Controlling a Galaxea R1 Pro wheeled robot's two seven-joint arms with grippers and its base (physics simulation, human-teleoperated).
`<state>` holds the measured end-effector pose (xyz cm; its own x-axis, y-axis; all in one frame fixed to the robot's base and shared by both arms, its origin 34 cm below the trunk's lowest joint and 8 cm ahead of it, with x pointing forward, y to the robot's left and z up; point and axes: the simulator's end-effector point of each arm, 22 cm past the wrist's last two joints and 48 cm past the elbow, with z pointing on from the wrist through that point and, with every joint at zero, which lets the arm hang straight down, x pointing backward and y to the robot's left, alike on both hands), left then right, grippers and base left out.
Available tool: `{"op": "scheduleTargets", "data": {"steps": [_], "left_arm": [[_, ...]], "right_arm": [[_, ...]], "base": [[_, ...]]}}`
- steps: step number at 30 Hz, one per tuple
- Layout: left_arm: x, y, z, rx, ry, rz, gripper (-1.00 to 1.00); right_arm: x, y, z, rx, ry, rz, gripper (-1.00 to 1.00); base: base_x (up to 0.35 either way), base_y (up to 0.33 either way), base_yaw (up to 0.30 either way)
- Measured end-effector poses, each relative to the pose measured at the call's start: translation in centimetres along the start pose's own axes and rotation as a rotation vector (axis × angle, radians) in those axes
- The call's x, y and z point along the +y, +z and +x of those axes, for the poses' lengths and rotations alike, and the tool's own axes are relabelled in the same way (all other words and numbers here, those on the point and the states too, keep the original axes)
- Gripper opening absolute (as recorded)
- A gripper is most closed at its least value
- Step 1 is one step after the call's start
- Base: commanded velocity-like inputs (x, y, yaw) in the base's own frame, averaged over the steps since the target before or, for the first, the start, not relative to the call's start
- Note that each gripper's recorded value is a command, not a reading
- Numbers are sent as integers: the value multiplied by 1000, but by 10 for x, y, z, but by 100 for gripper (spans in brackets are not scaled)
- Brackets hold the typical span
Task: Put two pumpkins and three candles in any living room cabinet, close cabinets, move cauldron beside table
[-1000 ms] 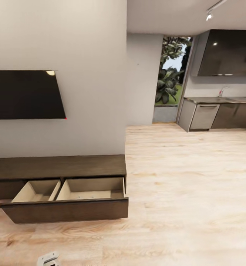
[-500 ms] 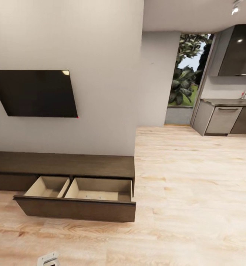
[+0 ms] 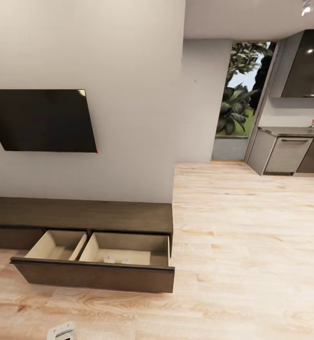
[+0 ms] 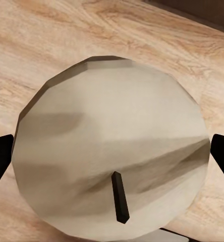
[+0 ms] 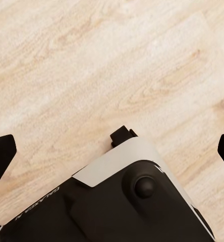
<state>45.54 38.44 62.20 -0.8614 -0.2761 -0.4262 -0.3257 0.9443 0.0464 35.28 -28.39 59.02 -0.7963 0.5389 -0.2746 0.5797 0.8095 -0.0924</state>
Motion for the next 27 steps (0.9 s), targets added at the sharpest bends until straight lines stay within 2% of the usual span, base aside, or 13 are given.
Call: {"op": "scheduleTargets", "data": {"steps": [9, 14, 16, 17, 19, 21, 23, 25, 27], "left_arm": [[0, 0, 0, 1, 1, 3, -100], [4, 0, 1, 15, -4, 2, -100], [5, 0, 6, 52, -7, 2, -100], [6, -1, 11, 85, -8, 2, -100], [10, -3, 16, 161, -9, 0, -100], [11, -7, 5, 215, -11, 9, -100], [-2, -18, -22, 266, -15, 56, -100], [-11, -32, -49, 292, -13, 112, -100], [-24, -49, -74, 312, -28, 196, -100]], "right_arm": [[-1, 0, 0, 2, 6, 2, 100], [-14, 3, -4, 3, 23, 23, 100], [-17, 4, -4, 10, 41, 29, 100], [-17, 4, -4, 25, 62, 28, 100], [-14, 3, -1, 64, 72, 22, 100], [-6, 1, -11, 126, 72, -8, 100], [16, -9, -57, 153, 99, -88, 100], [36, -23, -97, 154, 154, -170, 100], [53, -40, -134, 147, 220, -249, 100]], "base": [[14, 0, 0], [0, 0, 0], [0, 0, 0], [0, 0, 0], [0, 0, 0], [0, 0, 0], [0, 0, 0], [0, 0, 0], [0, 0, 0]]}}
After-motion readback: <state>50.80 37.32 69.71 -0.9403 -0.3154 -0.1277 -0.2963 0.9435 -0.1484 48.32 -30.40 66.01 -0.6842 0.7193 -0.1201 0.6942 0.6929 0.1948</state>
